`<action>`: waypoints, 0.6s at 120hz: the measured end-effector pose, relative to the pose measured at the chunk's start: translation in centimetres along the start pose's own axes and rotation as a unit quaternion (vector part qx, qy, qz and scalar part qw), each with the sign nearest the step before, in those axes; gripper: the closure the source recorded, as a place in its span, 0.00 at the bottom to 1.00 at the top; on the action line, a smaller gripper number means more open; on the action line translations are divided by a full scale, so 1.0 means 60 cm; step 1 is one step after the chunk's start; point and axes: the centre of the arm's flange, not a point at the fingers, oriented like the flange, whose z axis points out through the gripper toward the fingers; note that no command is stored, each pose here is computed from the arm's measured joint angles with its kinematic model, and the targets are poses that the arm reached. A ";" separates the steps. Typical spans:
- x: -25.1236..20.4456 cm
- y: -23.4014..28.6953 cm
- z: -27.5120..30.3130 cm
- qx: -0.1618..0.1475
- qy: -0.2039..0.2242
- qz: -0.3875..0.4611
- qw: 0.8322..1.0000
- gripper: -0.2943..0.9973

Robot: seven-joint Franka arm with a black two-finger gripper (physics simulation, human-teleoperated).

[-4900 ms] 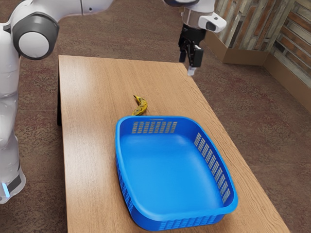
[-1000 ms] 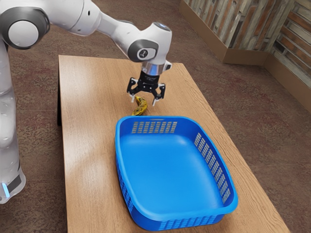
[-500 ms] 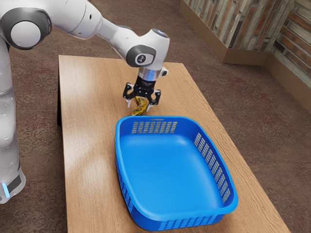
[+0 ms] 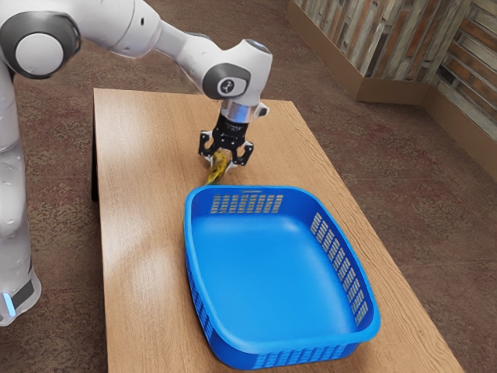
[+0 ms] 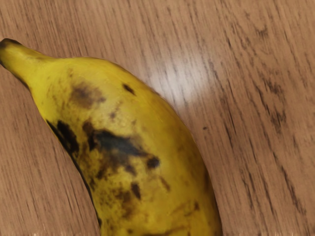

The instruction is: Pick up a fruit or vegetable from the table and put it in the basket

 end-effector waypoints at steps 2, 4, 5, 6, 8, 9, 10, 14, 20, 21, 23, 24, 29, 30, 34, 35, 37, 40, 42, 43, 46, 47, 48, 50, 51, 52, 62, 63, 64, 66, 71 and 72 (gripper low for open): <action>0.001 0.001 -0.008 -0.002 0.001 0.001 1.000 0.64; 0.001 0.002 -0.016 -0.005 0.003 0.001 1.000 0.64; 0.001 0.002 -0.021 -0.006 0.004 0.001 1.000 0.64; 0.002 0.003 -0.028 -0.009 0.005 0.002 1.000 0.64; 0.003 0.005 -0.041 -0.013 0.008 0.002 1.000 0.64; 0.003 0.006 -0.047 -0.015 0.009 0.003 1.000 0.64; 0.003 0.007 -0.054 -0.018 0.010 0.003 1.000 0.64; 0.002 0.010 -0.082 -0.026 0.016 0.005 1.000 0.63; -0.005 0.016 -0.122 -0.038 0.023 0.011 0.999 0.63; -0.007 0.017 -0.129 -0.040 0.024 0.012 0.999 0.63; -0.013 0.019 -0.142 -0.043 0.026 0.015 0.999 0.63; -0.016 0.021 -0.149 -0.045 0.027 0.017 0.998 0.63; -0.037 0.029 -0.179 -0.052 0.032 0.030 0.998 0.63; -0.042 0.031 -0.185 -0.053 0.033 0.033 0.997 0.63; -0.064 0.039 -0.210 -0.059 0.037 0.045 0.997 0.63; -0.070 0.041 -0.215 -0.061 0.037 0.049 0.996 0.63; -0.082 0.045 -0.225 -0.063 0.039 0.055 0.996 0.63; -0.099 0.051 -0.240 -0.066 0.041 0.065 0.995 0.63; -0.110 0.054 -0.248 -0.068 0.042 0.071 0.994 0.63; -0.116 0.055 -0.252 -0.068 0.042 0.074 0.994 0.63; -0.130 0.059 -0.264 -0.071 0.043 0.082 0.993 0.63; -0.135 0.060 -0.268 -0.072 0.044 0.084 0.993 0.63; -0.139 0.061 -0.271 -0.073 0.044 0.086 0.993 0.63; -0.148 0.063 -0.277 -0.074 0.045 0.091 0.992 0.63; -0.152 0.064 -0.280 -0.074 0.045 0.093 0.992 0.63; -0.156 0.065 -0.283 -0.075 0.045 0.095 0.992 0.63; -0.193 0.074 -0.296 -0.076 0.042 0.114 0.990 0.63; -0.197 0.075 -0.297 -0.076 0.042 0.116 0.989 0.63; -0.201 0.076 -0.297 -0.076 0.042 0.118 0.989 0.63; -0.210 0.078 -0.298 -0.075 0.041 0.123 0.989 0.63; -0.232 0.084 -0.299 -0.073 0.040 0.135 0.987 0.63; -0.236 0.085 -0.299 -0.073 0.040 0.137 0.987 0.63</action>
